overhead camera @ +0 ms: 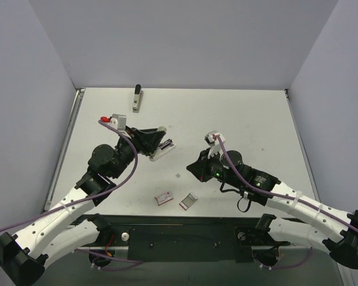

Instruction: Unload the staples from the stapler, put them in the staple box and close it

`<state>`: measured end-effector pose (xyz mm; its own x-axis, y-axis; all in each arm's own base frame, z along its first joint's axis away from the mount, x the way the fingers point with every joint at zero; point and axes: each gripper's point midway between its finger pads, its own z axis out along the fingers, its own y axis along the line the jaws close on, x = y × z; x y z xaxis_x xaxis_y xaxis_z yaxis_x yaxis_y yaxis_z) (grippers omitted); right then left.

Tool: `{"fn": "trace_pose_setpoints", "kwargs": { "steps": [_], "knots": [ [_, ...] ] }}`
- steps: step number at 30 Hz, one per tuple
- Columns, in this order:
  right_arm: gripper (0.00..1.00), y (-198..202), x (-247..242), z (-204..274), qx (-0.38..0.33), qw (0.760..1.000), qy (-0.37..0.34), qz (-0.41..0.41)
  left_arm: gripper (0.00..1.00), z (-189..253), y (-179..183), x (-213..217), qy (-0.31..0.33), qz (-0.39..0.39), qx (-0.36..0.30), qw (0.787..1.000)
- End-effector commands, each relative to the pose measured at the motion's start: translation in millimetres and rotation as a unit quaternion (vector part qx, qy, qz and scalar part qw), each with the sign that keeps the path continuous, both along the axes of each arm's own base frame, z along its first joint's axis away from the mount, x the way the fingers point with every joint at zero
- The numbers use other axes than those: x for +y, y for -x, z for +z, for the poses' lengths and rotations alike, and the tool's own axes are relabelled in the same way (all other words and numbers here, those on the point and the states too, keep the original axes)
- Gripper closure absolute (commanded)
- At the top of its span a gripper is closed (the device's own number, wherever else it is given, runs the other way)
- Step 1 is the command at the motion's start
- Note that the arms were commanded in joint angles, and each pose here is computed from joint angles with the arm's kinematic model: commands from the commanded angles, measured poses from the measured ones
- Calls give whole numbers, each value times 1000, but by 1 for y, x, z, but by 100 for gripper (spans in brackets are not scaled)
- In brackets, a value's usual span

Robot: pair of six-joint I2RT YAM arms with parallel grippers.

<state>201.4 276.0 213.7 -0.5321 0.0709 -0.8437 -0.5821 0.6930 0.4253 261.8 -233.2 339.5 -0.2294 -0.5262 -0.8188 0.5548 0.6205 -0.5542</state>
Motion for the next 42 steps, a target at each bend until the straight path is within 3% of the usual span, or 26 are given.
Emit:
{"fn": "trace_pose_setpoints", "kwargs": {
  "steps": [1,14,29,42],
  "knots": [
    [100,13,8,3,-4,1000,-3,8,100,19,10,7,46,0,-9,999],
    [100,8,52,19,-35,999,-32,6,100,3,37,16,139,-34,47,989],
    [100,8,78,52,-62,996,-53,29,100,-23,53,12,156,-67,91,981],
    [100,1,100,75,-106,991,-53,55,100,-30,89,-6,144,-170,131,966]
  ]
}}
